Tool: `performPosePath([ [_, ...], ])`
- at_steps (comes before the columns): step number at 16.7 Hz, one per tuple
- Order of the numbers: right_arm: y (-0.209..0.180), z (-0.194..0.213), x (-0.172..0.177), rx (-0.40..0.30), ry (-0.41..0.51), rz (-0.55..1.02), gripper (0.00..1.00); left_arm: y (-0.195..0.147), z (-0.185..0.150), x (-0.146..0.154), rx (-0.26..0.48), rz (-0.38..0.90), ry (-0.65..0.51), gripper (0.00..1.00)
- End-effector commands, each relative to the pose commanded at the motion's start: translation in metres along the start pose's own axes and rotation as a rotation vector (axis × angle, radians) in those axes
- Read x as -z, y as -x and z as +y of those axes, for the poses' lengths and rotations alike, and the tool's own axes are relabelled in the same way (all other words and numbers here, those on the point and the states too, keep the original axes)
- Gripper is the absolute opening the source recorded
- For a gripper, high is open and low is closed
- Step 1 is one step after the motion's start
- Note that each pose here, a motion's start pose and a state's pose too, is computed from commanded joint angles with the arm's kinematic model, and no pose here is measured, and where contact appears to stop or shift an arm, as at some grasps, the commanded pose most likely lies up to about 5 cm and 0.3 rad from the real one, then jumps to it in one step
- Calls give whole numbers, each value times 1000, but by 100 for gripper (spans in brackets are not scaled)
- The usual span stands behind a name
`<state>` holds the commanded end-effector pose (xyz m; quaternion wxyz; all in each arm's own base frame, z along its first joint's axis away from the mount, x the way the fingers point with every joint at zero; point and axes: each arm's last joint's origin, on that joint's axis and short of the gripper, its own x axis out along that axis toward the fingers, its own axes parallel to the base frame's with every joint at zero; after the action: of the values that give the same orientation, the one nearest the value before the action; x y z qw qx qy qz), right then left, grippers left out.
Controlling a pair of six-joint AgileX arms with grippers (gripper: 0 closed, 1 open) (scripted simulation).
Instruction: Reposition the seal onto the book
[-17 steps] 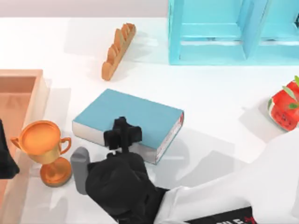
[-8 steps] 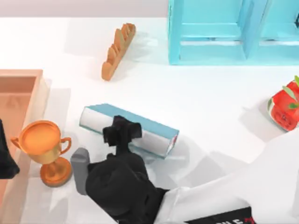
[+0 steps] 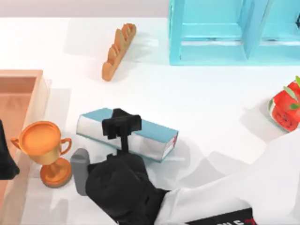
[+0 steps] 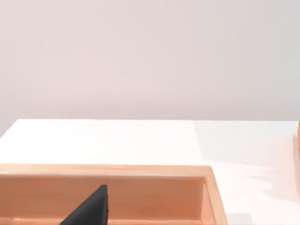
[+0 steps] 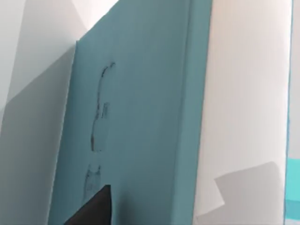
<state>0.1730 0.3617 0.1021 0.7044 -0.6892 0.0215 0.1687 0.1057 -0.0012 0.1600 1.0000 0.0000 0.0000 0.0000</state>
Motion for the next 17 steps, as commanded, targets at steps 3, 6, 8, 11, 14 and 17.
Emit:
performPosePath([
  [3, 0, 1, 0, -2, 1, 1, 100, 0, 0, 0, 0, 0, 0, 100],
  [6, 9, 6, -4, -15, 5, -1, 100, 0, 0, 0, 0, 0, 0, 100],
  [8, 28, 15, -12, -38, 20, -4, 100, 0, 0, 0, 0, 0, 0, 100],
  [11, 69, 29, -25, -65, 42, -5, 100, 0, 0, 0, 0, 0, 0, 100],
  [14, 110, 31, -31, -51, 21, 0, 100, 0, 0, 0, 0, 0, 0, 100],
  [17, 138, 30, -32, -13, 1, 0, 100, 0, 0, 0, 0, 0, 0, 100],
])
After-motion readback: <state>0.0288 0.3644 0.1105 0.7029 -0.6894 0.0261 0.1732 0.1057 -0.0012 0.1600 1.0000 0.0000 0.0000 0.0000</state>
